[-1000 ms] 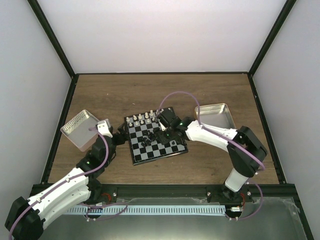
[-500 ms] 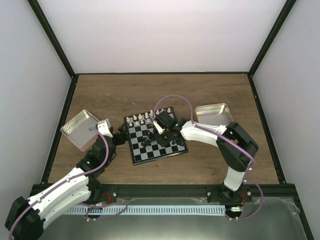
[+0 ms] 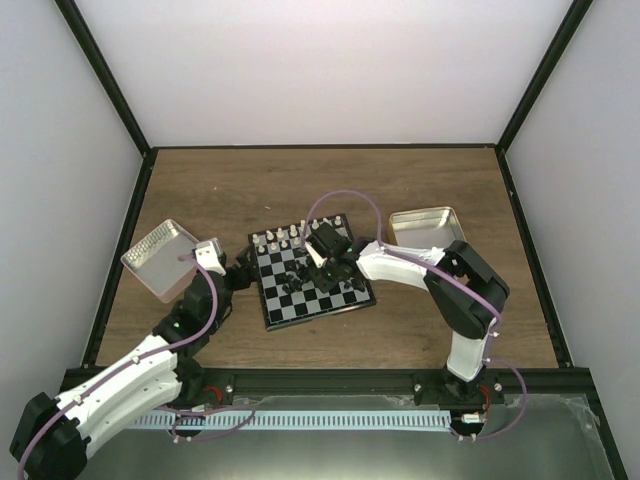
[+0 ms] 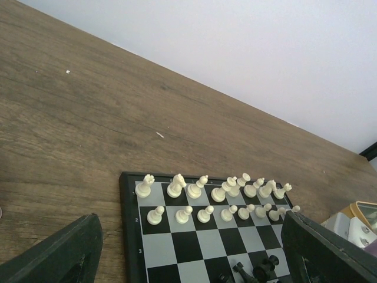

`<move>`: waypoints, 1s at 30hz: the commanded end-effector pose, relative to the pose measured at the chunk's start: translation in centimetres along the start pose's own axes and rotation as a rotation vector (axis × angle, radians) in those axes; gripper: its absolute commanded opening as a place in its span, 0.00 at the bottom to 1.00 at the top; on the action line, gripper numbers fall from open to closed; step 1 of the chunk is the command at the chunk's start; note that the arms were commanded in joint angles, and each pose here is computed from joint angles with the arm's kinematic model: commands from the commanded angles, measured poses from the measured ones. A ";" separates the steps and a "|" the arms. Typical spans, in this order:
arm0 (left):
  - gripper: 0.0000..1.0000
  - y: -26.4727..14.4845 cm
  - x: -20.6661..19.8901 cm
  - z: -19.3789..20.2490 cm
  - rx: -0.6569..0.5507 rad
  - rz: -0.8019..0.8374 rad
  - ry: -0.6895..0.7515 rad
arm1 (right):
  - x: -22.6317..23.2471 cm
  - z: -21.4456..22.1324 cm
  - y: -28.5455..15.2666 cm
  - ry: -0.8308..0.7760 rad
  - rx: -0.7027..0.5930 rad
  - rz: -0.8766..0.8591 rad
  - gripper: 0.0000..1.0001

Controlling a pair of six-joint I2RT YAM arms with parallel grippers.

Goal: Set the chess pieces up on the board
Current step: Pick up the chess piece from the chessboard.

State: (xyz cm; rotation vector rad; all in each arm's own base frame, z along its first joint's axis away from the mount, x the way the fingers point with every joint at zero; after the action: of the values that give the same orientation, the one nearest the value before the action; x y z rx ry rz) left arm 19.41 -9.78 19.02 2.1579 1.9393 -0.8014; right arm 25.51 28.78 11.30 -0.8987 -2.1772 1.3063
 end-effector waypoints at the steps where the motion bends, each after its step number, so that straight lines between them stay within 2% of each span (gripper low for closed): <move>1: 0.85 0.0 -0.3 -0.6 -0.029 0.016 -0.012 | 0.3 -1.2 0.1 -0.031 -0.035 -0.042 0.35; 5: 0.85 0.0 -0.3 -0.7 -0.030 0.017 -0.012 | 0.6 -1.2 0.0 -0.030 -0.036 -0.070 0.32; 14: 0.85 0.0 -0.3 -0.6 -0.028 0.019 -0.012 | 0.6 -0.3 -0.9 -0.019 -0.035 -0.084 0.13; 22: 0.85 -0.1 -0.8 -0.7 -0.016 0.057 -0.008 | 0.1 0.1 -1.1 0.006 -0.050 -0.040 0.12; 26: 0.85 0.1 -1.7 -0.2 0.049 0.134 -0.002 | -0.1 -0.1 -2.0 0.036 -0.101 -0.010 0.12; 30: 0.87 0.5 -3.8 1.0 0.215 0.277 -0.005 | -0.2 -0.4 -3.3 0.073 -0.184 -0.017 0.12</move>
State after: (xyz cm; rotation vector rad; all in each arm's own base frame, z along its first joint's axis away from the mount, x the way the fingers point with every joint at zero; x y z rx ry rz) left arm 19.36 -11.21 18.55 2.3002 1.8196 -0.8865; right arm 24.48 27.94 11.89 -0.8943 -2.2107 1.2222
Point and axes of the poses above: each gripper's point midway between its finger pads, its own y axis out along the fingers, its own x axis along the line the jaws close on, z = x × y, the point moved 8 cm from there along -y, back along the fingers
